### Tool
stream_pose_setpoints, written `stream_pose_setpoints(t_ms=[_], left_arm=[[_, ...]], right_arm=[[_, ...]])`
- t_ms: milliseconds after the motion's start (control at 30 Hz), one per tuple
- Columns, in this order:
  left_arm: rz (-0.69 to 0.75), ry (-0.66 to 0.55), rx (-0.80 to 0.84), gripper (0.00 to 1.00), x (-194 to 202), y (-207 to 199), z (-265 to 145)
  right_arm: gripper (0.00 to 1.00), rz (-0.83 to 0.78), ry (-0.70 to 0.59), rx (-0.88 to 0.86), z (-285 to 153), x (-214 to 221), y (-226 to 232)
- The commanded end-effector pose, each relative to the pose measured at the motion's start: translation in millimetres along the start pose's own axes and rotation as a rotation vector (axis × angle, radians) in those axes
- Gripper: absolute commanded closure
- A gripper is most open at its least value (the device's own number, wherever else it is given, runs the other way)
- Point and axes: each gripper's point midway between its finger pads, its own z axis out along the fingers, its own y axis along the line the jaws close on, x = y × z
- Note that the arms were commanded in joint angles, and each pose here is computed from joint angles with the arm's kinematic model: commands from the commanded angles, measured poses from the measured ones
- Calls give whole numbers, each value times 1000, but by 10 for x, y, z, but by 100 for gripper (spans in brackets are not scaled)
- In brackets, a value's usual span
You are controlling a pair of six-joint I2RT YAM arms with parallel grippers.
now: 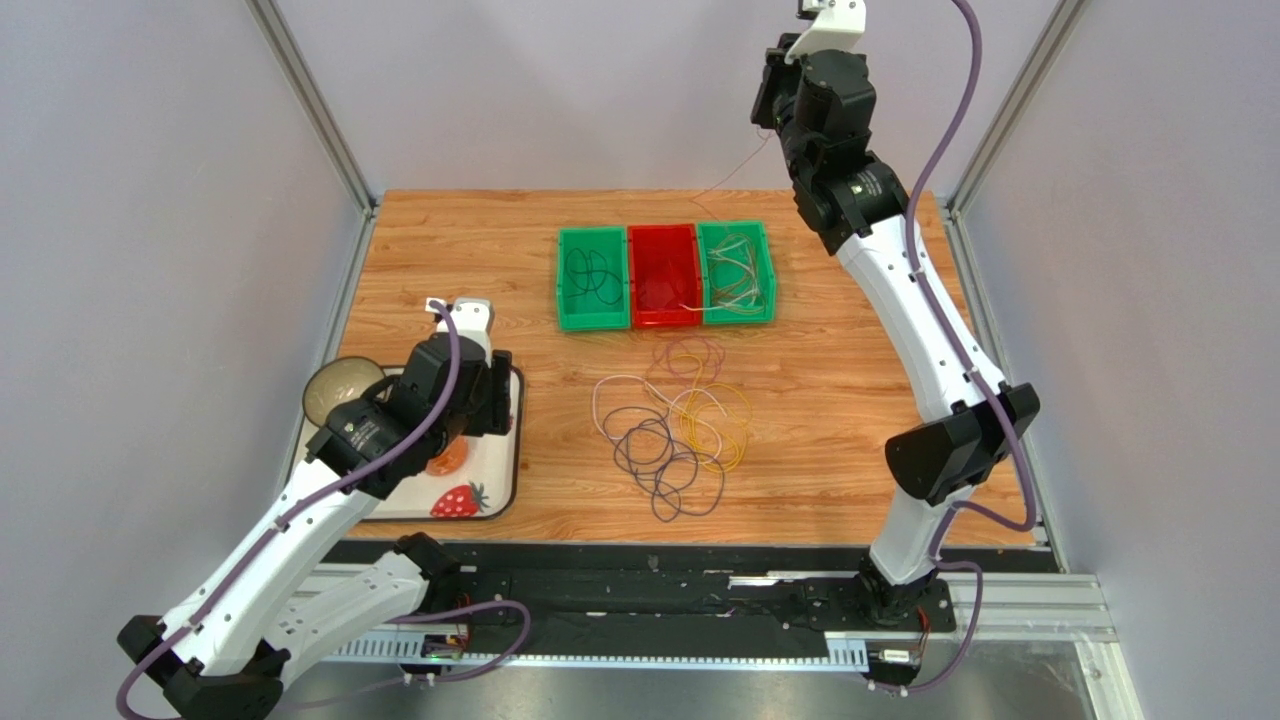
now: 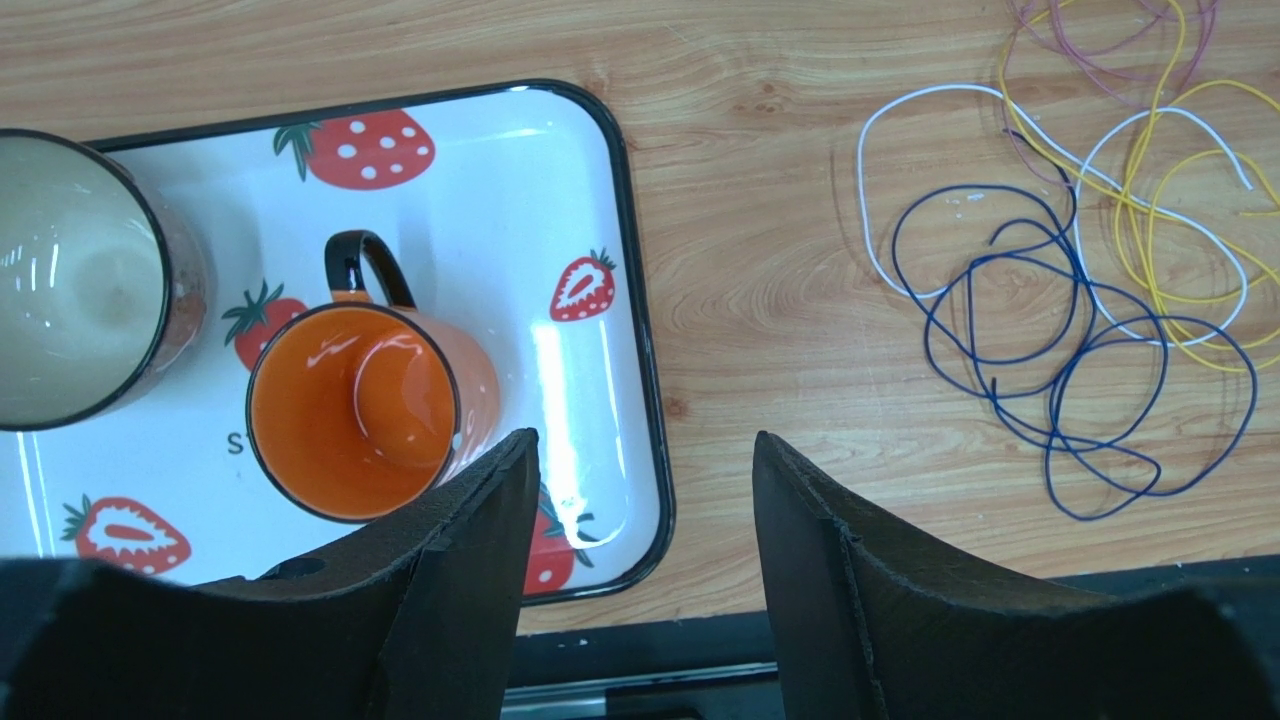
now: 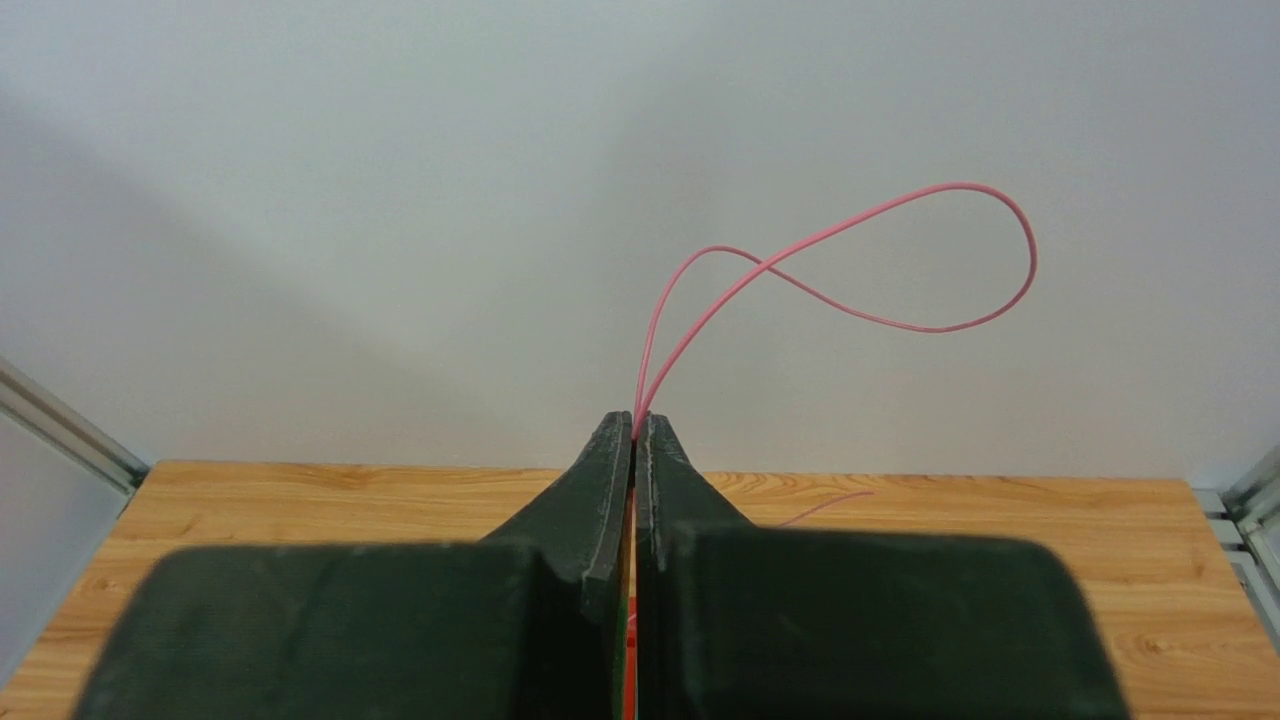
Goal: Untangle the cables
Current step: Place the cable in the bin.
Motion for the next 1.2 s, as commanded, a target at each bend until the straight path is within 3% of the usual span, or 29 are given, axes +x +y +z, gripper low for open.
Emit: stream_pose_setpoints(t_ms=[0,300,833,967,1167], left_arm=[[-2,-23,13,37,-74,-25,-20],[1,-11,2,38,-59,-18,5],[7,2,-8,39,-47,-17,37],[9,5,-12,39,-42,-12,43],[13,8,-11,39,-34,-17,48]], right_arm=[[100,19,-20,95,91,4,-174],[100,16,58,169,270,413,-328],[100,25,302,186,295,1641,-409],[100,-7,307,373,197,1716,-807],[100,-10,334,479,21,1801,-1250]])
